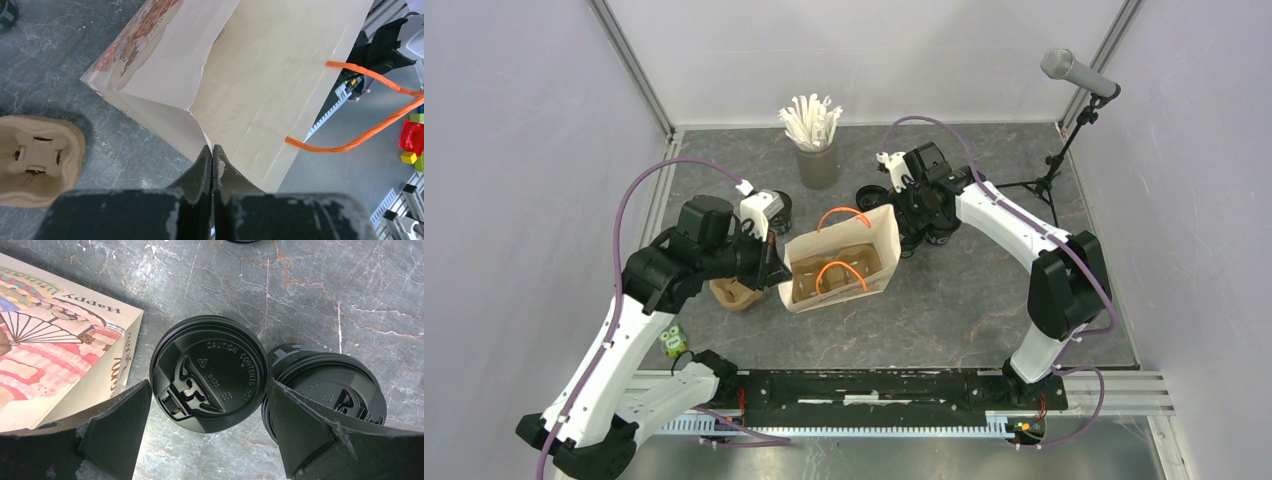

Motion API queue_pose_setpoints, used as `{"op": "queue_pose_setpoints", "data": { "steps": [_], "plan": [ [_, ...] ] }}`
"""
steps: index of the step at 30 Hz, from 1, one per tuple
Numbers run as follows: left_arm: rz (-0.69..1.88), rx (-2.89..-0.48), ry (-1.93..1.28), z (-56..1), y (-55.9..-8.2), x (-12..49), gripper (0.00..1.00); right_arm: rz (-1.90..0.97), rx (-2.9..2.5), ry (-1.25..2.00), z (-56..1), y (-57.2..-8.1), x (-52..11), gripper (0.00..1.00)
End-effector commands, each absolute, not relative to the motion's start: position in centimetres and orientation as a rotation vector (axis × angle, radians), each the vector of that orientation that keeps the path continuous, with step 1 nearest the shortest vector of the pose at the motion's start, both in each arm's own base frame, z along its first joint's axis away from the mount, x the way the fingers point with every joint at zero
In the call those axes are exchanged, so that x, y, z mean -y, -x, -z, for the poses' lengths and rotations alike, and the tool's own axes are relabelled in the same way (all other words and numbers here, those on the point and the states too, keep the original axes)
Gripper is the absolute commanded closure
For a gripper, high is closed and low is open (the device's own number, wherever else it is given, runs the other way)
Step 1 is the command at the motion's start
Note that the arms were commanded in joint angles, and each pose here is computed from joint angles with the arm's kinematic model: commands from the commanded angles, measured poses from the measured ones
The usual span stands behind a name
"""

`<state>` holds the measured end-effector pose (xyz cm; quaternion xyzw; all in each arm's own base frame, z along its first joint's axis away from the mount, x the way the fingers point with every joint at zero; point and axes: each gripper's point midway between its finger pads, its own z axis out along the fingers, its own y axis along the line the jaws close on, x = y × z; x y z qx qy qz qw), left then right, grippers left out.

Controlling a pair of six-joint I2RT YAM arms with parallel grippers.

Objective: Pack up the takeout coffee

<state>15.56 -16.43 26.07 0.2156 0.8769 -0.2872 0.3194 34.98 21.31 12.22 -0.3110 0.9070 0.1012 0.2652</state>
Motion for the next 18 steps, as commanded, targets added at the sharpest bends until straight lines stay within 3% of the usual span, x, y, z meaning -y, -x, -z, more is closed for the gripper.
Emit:
{"op": "queue_pose_setpoints", "data": {
  "steps": [1,11,18],
  "plan": [
    [0.765,-2.261,-0.619,-26.84,-15.29,16.44,0.98,-0.255,-2.445,0.858,-11.67,-35.11,-21.47,0.08],
    [0.771,-2.262,-0.601,-26.73,-15.05,16.33,0.98,-0.235,-2.461,0.874,-10.89,-34.85,-21.38,0.09],
    [0.777,-2.26,-0.595,-26.83,-14.92,16.33,0.98,-0.229,-2.444,0.864,-11.62,-35.01,-21.33,0.21]
  ]
}}
